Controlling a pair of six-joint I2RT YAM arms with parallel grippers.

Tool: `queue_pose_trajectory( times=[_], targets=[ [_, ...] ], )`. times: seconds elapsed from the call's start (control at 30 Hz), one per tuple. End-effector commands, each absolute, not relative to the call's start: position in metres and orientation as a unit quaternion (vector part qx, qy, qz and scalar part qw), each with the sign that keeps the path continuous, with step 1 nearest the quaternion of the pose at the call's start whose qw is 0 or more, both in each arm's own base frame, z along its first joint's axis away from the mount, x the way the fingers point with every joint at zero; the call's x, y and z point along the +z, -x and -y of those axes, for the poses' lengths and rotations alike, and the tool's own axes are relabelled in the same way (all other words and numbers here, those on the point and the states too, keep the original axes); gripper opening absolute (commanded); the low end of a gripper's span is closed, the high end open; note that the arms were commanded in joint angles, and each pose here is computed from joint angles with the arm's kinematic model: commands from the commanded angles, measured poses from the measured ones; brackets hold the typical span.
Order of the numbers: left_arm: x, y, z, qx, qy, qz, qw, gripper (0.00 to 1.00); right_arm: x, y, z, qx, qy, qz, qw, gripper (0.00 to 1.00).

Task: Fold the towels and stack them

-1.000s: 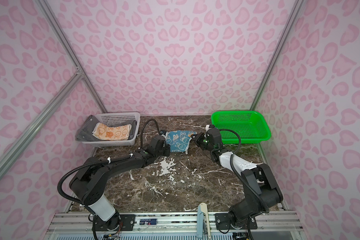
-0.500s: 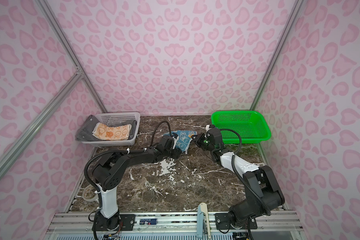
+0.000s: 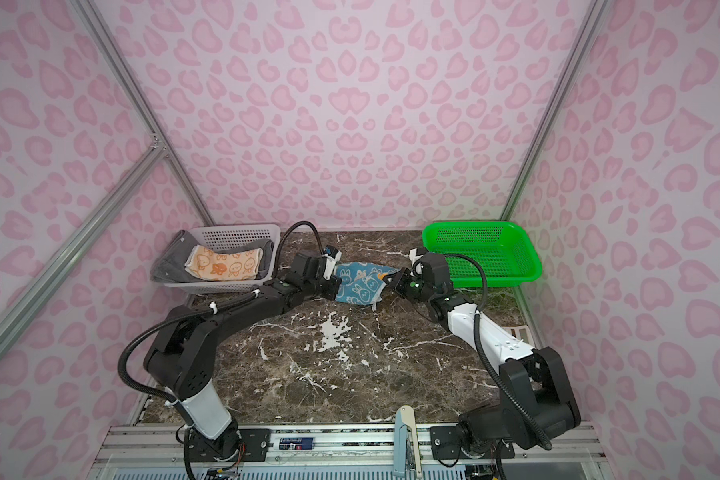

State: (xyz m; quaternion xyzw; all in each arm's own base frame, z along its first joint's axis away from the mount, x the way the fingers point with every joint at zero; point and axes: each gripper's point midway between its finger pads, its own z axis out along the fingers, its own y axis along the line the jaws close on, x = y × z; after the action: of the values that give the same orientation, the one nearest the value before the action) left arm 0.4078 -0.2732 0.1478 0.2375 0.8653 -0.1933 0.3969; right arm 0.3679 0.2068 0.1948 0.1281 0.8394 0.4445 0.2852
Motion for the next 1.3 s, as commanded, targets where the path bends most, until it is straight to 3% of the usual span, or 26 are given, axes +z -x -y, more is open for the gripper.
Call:
queue_pose_trajectory(
  times=[0.0,0.13,0.2,0.3,0.63,0.7,0.83,0.9,1.13,1.27],
  targets=[
    [0.153,-0.387,0.274,-0.203,-0.281,-0.863,0.367,0.05,0.181,-0.35,-0.204,0.424,-0.104,-0.86,0.265,0.0],
    [0.143,-0.378,0.285,-0.224,-0.271,-0.857,0.377,0.49,0.175,-0.348,-0.203,0.428,-0.115,-0.858,0.26,0.0],
    [0.134,-0.374,0.294,-0.223,-0.274,-0.852,0.386,0.6,0.172,-0.349,-0.204,0.431,-0.119,-0.856,0.259,0.0],
    [0.126,-0.369,0.313,-0.211,-0.297,-0.834,0.414,0.99,0.172,-0.351,-0.204,0.433,-0.119,-0.855,0.26,0.0],
    [0.088,-0.392,0.343,-0.164,-0.344,-0.82,0.428,1.0,0.171,-0.359,-0.202,0.441,-0.125,-0.85,0.26,0.0],
    [0.077,-0.395,0.347,-0.163,-0.349,-0.823,0.418,0.91,0.172,-0.361,-0.201,0.444,-0.127,-0.847,0.262,0.0],
    [0.058,-0.405,0.346,-0.161,-0.347,-0.837,0.391,0.38,0.174,-0.365,-0.199,0.449,-0.128,-0.844,0.263,0.0],
    [0.06,-0.41,0.341,-0.178,-0.336,-0.84,0.386,0.05,0.173,-0.364,-0.197,0.448,-0.128,-0.845,0.262,0.0],
    [0.086,-0.402,0.312,-0.186,-0.348,-0.843,0.366,0.04,0.165,-0.353,-0.194,0.437,-0.109,-0.858,0.248,0.0],
    [0.118,-0.376,0.309,-0.196,-0.402,-0.835,0.321,0.04,0.172,-0.338,-0.198,0.44,-0.067,-0.864,0.235,0.0]
  ],
)
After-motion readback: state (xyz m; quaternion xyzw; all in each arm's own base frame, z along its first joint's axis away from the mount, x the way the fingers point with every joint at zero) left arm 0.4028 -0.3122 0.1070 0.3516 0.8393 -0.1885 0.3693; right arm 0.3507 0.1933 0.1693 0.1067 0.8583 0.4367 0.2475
